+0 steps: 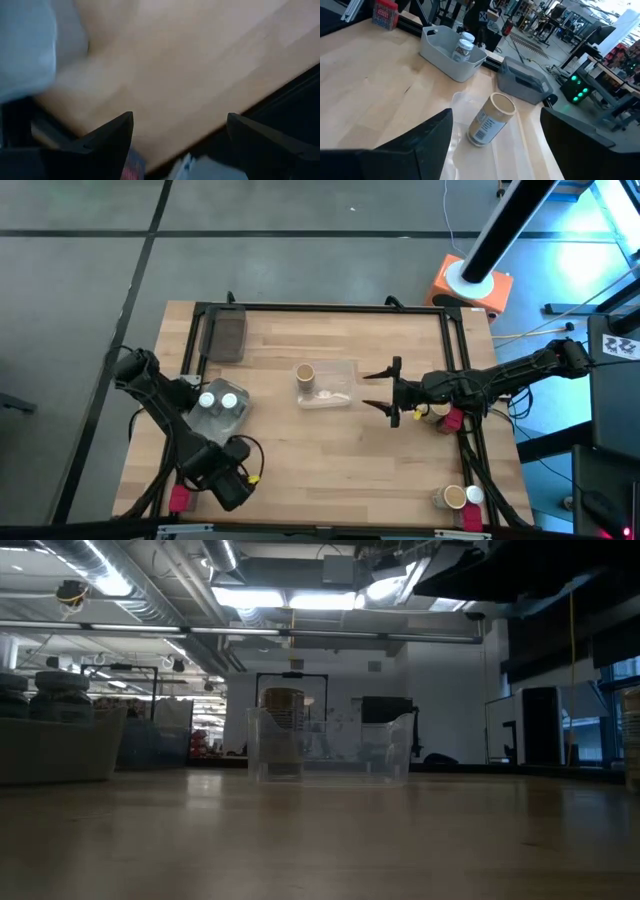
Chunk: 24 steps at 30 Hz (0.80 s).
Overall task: Sort spices by type
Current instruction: Put the bottom left red seasoning can into the black bin
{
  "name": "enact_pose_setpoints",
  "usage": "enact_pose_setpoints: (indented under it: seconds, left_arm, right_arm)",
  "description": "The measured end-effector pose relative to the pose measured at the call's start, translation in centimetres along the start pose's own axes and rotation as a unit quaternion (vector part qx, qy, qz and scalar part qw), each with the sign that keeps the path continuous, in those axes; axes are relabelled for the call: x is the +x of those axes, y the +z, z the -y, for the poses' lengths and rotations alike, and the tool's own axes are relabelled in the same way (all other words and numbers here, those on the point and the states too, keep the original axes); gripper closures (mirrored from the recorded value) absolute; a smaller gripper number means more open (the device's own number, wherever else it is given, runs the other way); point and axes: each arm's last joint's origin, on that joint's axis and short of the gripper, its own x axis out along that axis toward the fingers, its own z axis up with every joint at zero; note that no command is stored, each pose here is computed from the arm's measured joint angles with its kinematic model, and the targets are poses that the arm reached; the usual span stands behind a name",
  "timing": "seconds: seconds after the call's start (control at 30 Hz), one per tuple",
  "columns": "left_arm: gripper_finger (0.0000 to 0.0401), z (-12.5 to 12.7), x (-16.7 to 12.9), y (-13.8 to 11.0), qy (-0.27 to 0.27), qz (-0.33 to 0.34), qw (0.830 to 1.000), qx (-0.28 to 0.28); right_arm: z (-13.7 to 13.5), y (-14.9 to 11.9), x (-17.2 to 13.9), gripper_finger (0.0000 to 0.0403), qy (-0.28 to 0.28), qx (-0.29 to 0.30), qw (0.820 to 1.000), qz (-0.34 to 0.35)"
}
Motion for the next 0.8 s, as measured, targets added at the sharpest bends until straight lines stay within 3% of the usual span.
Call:
enact_pose_setpoints:
  seconds: [0.17, 0.47, 0.6, 0.8]
  left_arm:
    - [0.0098, 0.2, 1.0, -1.4, 0.036, -0.071, 0.995, -0.064]
    - [0.0098, -0.1, 2.7, -4.8, 0.109, -0.138, 0.974, -0.143]
    - [0.0098, -0.2, 2.9, -6.3, 0.117, -0.146, 0.966, -0.176]
    - [0.0098, -0.6, 2.9, -7.4, 0.129, -0.139, 0.961, -0.202]
  right_arm:
    - [0.1, 0.1, 0.0, 0.0102, -0.003, -0.014, 1.000, 0.007]
    - [0.9, 0.7, 0.1, 0.0102, -0.030, -0.028, 0.998, 0.043]
    - [1.8, 0.6, 0.3, 0.0102, -0.046, -0.024, 0.997, 0.048]
    - [2.9, 0.2, 0.5, 0.0102, -0.026, -0.017, 0.998, 0.063]
